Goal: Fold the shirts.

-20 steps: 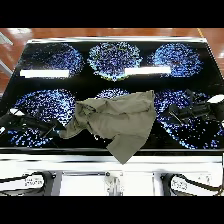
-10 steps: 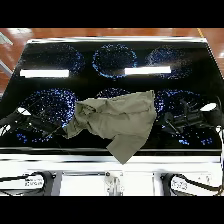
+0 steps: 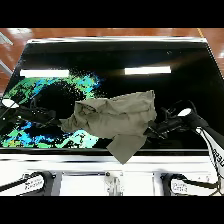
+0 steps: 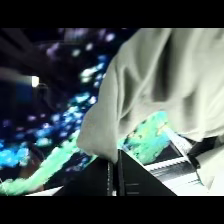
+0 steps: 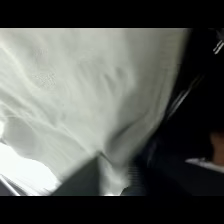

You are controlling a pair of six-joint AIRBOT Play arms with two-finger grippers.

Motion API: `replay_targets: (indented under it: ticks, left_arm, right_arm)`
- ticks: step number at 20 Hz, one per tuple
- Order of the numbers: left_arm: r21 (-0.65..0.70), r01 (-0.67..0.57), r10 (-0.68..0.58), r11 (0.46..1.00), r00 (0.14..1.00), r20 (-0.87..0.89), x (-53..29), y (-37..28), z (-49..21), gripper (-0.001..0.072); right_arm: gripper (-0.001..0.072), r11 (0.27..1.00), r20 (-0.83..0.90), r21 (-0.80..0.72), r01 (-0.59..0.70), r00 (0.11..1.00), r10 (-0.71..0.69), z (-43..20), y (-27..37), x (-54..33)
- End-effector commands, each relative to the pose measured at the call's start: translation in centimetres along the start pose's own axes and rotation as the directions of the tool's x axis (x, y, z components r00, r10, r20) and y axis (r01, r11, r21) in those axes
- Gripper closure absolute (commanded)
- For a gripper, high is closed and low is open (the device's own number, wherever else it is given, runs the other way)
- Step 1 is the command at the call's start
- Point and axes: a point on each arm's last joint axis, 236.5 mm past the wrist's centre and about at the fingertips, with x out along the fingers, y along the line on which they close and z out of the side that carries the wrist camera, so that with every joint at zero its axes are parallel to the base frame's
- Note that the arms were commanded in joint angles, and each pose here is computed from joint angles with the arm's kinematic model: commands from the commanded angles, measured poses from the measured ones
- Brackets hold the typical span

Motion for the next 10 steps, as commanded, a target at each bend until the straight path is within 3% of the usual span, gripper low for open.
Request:
replay_targets:
  ticks: [1, 4, 6, 8, 10]
  left_arm:
    - [0.067, -0.002, -0.003, 0.998, 0.997, 0.078, -3.1, -2.0, 1.8, 0.0671]
    - [0.175, -0.004, -0.025, 0.985, 0.986, 0.164, -8.3, -5.8, 3.9, 0.0671]
    - [0.285, -0.039, -0.060, 0.958, 0.942, 0.330, -14.6, -10.4, 5.7, 0.0671]
    - [0.406, -0.129, -0.133, 0.905, 0.819, 0.558, -23.6, -16.6, 6.6, 0.0671]
    - [0.454, -0.238, -0.251, 0.859, 0.576, 0.778, -34.5, -23.5, 4.8, 0.0670]
  right_arm:
    - [0.0663, 1.000, -0.047, -0.003, -0.009, 0.999, 0.009, -1.3, 2.3, 1.9]
    - [0.0665, 0.977, 0.017, -0.173, -0.123, 0.992, 0.128, -0.4, 7.6, -1.5]
    - [0.0665, 0.921, 0.190, -0.375, -0.100, 0.965, 0.182, 1.5, 12.9, -7.9]
    - [0.0665, 0.797, 0.431, -0.603, 0.028, 0.852, 0.296, 1.6, 20.2, -18.7]
    - [0.0665, 0.718, 0.670, -0.655, 0.235, 0.621, 0.408, -1.2, 25.8, -31.4]
